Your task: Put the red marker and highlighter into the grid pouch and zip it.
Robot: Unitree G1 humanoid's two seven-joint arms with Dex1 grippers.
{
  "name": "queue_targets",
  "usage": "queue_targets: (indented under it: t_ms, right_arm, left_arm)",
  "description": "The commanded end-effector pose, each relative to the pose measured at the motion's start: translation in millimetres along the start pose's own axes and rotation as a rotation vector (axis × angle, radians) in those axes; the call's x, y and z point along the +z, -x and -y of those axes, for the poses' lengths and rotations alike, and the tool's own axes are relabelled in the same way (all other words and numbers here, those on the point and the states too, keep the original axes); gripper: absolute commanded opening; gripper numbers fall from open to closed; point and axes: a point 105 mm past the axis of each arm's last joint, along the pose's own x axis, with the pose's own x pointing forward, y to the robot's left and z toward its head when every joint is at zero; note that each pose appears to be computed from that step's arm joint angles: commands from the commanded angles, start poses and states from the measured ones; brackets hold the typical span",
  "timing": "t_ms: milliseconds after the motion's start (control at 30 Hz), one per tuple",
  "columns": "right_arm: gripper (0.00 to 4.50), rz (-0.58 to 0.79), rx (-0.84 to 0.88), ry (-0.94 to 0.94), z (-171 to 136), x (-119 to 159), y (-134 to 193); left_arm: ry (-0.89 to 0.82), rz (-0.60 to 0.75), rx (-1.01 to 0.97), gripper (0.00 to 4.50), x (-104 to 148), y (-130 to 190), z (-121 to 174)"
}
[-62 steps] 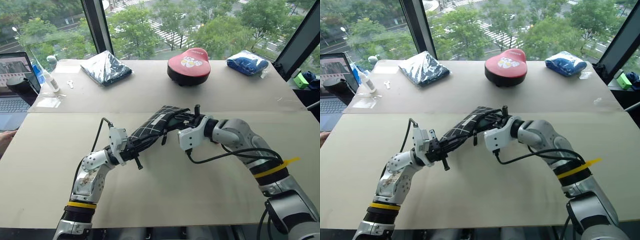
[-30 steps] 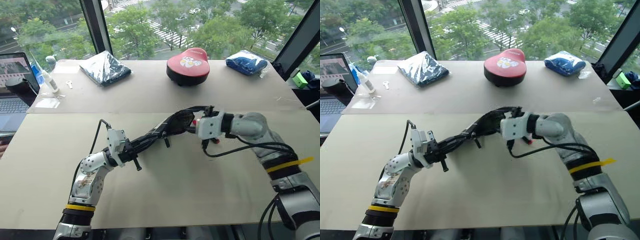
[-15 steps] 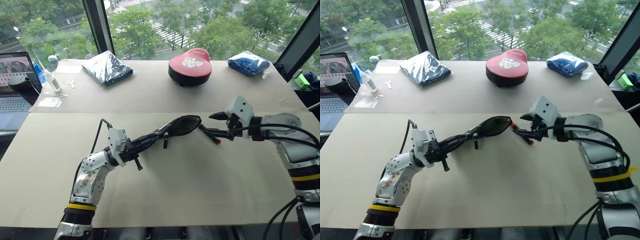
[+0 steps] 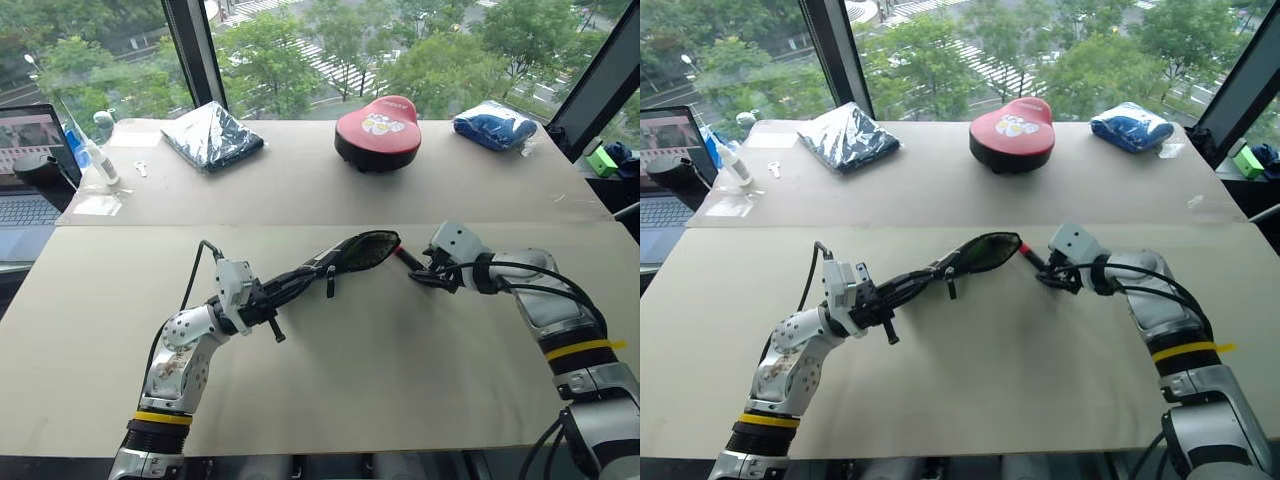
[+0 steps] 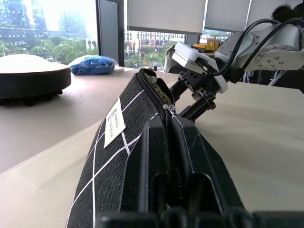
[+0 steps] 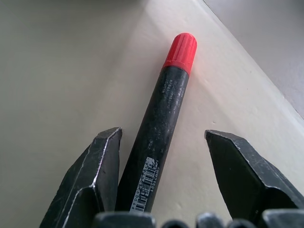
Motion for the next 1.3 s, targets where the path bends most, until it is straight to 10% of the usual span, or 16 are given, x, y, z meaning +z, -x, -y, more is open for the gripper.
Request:
queue_targets:
  t_ms: [33, 300, 567, 800, 967, 1300]
  right_arm:
    - [2.89, -0.061, -0.012, -0.135, 5, -19, -2]
    - [0.52, -0.141, 0.010, -0.289, 3, -35, 4]
    - [0.51, -0.018, -0.152, -0.250, 36, -7, 19]
    - [0.51, 0.362, -0.171, 0.110, 49, 103, 84]
    - [0.51, 0.252, 0.003, 0.517, -3, 105, 83]
    - [0.51, 0.129, -0.095, 0.935, 10, 96, 70]
  left_arm:
    - [-0.037, 0.036, -0.008, 0.00, 12, -3, 3]
    - [-0.042, 0.040, -0.004, 0.00, 13, -4, 4]
    - [-0.038, 0.045, -0.011, 0.00, 12, -6, 4]
    - [-0.036, 0.040, -0.020, 0.00, 11, -6, 2]
    - [-0.032, 0.043, -0.025, 0.00, 11, -8, 2]
    - [-0.026, 0.042, -0.021, 0.00, 10, -8, 4]
